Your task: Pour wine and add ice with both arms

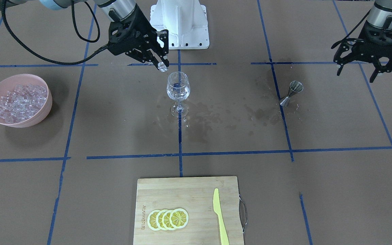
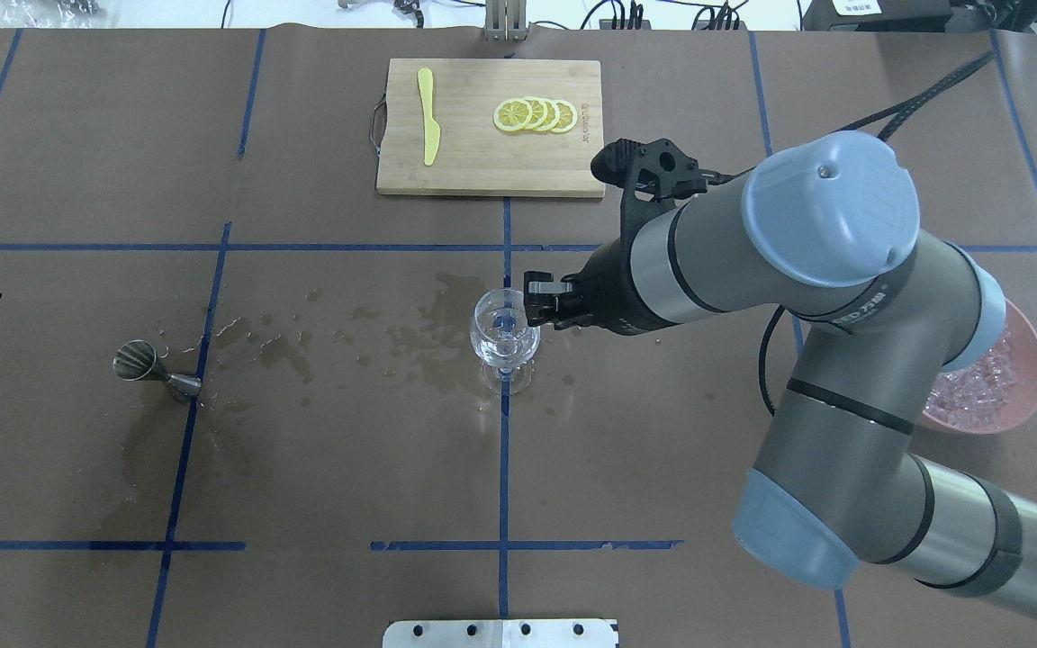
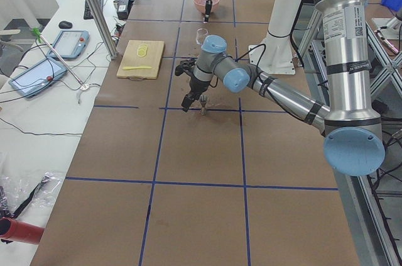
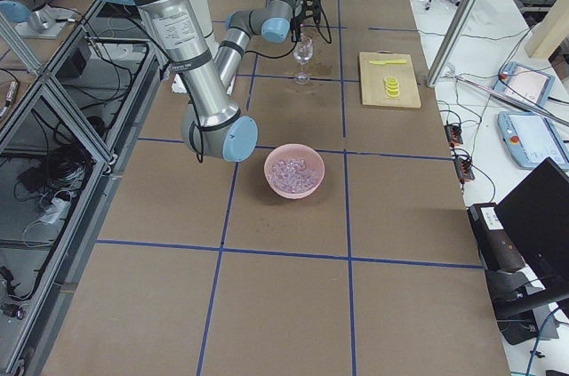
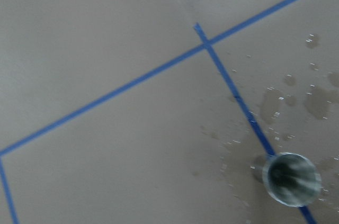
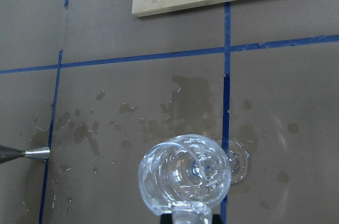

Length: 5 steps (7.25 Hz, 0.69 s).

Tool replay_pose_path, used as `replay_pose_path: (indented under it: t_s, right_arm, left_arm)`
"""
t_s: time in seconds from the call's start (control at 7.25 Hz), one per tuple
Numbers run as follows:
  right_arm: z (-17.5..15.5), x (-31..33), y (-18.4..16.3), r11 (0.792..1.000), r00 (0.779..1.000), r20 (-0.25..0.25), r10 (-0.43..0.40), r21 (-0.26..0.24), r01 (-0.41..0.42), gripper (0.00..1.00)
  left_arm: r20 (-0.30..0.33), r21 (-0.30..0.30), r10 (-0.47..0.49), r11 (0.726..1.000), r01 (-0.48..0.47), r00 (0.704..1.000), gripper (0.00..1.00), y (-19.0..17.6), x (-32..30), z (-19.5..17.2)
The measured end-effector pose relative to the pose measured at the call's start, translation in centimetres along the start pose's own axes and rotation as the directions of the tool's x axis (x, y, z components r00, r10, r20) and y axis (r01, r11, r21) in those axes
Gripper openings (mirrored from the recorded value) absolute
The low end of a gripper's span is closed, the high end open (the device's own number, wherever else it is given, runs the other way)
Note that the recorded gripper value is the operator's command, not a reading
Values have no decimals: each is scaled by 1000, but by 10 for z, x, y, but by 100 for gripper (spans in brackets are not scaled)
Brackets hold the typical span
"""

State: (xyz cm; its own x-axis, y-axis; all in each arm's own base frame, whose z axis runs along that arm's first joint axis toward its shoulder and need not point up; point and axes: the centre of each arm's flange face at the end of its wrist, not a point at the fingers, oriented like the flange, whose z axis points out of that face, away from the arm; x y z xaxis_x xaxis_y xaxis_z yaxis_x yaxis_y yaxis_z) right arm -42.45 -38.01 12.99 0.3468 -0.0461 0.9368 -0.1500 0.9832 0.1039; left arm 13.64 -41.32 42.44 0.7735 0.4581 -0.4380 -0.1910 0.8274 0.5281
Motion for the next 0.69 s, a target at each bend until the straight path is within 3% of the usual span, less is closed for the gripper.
replay_pose_path:
  t_s: [0.69]
  right_arm:
    - [15,-18,-1,1000,1000,0,-7,3,7,0]
  left_arm:
    - [46,-10,38,999,-37,998,100,6,-53,8]
